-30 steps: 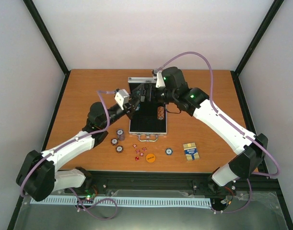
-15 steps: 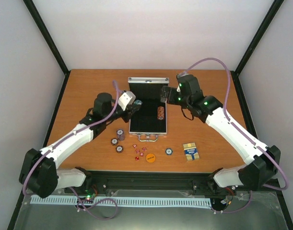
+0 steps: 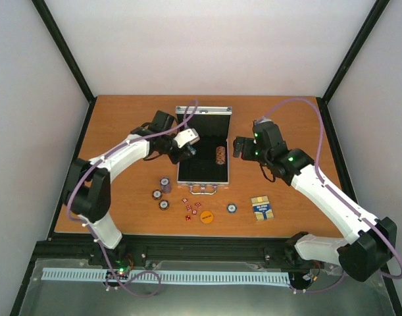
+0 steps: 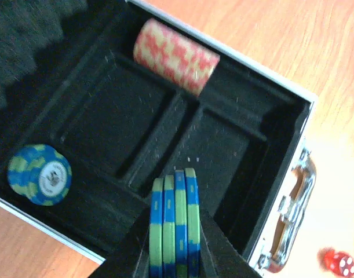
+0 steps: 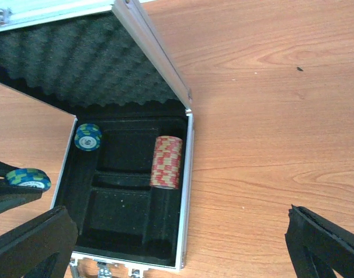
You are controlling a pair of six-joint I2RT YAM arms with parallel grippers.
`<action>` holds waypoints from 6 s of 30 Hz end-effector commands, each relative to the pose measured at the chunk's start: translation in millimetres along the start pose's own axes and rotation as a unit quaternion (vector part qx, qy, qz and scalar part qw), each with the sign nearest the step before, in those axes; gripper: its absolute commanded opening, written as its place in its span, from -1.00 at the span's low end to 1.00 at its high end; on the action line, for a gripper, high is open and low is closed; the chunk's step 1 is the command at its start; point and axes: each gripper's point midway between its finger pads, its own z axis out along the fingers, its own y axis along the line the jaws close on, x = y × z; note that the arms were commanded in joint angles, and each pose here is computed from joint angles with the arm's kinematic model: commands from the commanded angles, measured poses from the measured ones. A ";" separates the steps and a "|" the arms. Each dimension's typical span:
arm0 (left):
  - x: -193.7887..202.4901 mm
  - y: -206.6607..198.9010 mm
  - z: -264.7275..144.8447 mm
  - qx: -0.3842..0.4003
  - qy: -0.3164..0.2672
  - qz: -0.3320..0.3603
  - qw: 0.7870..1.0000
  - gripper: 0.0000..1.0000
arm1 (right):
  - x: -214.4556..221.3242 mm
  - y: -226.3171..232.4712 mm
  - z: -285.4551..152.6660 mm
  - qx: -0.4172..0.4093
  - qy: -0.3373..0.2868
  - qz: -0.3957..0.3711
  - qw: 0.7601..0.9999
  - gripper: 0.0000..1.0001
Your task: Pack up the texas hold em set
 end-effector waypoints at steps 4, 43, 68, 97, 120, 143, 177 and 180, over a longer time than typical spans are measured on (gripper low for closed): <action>20.3 14.5 16.7 0.015 0.077 0.046 0.996 -0.98 | 4.1 -18.4 2.3 0.015 -0.003 0.006 1.000 1.00; 50.9 60.6 66.6 0.002 0.187 0.092 0.978 -0.98 | 26.9 -47.2 23.5 0.018 0.028 0.032 0.999 1.00; 65.4 81.2 73.6 -0.092 0.219 0.157 0.959 -0.33 | 46.1 -55.7 32.5 0.016 0.053 0.038 0.998 1.00; 28.9 96.0 59.7 -0.185 0.159 0.176 0.954 0.33 | 58.5 -52.0 38.5 -0.001 0.072 0.031 0.997 1.00; 33.8 73.7 43.7 -0.174 0.141 0.171 0.960 0.48 | 64.1 -50.2 41.2 -0.010 0.077 0.032 0.996 1.00; 64.0 82.4 62.4 -0.173 0.197 0.171 0.950 0.48 | 66.3 -53.5 41.9 -0.004 0.079 0.028 0.996 1.00; 40.7 116.5 63.1 -0.302 0.145 0.171 0.926 0.52 | 74.8 -55.9 45.2 -0.002 0.089 0.025 0.996 1.00; 33.5 100.1 53.8 -0.274 0.123 0.172 0.938 0.53 | 74.7 -55.5 44.4 -0.004 0.088 0.025 0.996 1.00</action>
